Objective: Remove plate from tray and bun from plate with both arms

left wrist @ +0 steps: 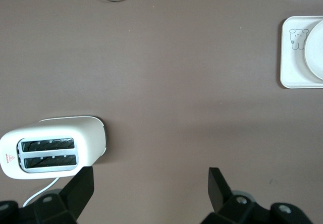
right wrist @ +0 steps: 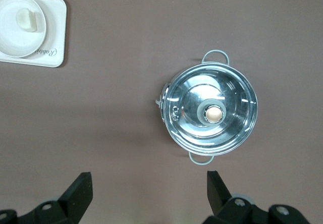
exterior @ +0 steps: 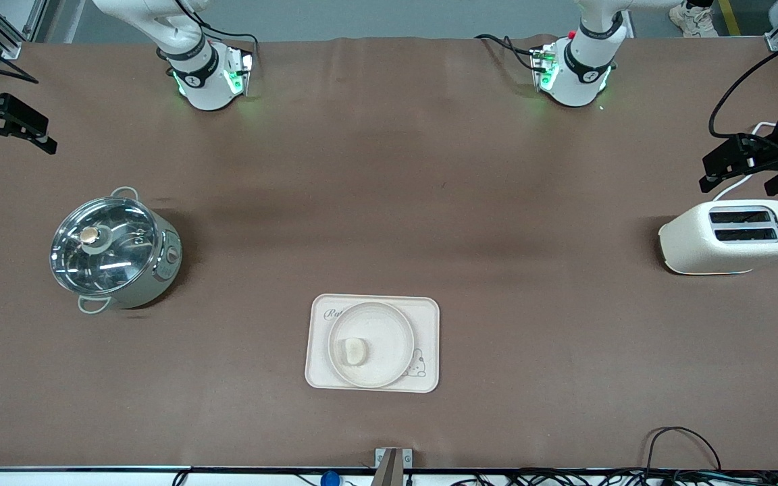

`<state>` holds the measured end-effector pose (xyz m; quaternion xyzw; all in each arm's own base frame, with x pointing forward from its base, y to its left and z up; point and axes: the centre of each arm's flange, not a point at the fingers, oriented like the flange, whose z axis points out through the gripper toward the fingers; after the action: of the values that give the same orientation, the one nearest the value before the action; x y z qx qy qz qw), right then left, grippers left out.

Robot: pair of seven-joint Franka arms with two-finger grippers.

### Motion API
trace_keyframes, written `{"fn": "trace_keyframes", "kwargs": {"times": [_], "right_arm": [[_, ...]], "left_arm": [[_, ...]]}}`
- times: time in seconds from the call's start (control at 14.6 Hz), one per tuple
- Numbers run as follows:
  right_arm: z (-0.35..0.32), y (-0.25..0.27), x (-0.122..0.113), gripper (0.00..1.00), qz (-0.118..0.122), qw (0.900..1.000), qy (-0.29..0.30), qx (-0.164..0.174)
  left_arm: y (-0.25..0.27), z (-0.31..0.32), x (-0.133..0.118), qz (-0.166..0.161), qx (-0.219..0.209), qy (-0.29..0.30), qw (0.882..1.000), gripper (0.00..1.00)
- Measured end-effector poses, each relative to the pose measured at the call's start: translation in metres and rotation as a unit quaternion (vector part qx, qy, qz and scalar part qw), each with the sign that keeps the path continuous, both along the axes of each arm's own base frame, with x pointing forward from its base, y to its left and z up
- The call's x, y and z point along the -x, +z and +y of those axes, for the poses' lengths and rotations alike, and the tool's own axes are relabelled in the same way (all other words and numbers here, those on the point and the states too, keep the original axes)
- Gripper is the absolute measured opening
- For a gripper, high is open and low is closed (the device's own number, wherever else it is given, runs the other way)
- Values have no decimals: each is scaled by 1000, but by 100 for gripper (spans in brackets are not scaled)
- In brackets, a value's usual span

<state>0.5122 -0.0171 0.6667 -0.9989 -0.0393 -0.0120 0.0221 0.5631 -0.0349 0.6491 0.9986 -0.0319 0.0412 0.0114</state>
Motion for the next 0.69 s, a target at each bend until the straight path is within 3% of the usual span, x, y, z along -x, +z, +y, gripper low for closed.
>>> {"fn": "trace_keyframes", "kwargs": {"times": [0.69], "right_arm": [[2,6,-4,100,-10,1000,2,1]], "left_arm": [[0,1,0,1,0,2,1000,100]]}}
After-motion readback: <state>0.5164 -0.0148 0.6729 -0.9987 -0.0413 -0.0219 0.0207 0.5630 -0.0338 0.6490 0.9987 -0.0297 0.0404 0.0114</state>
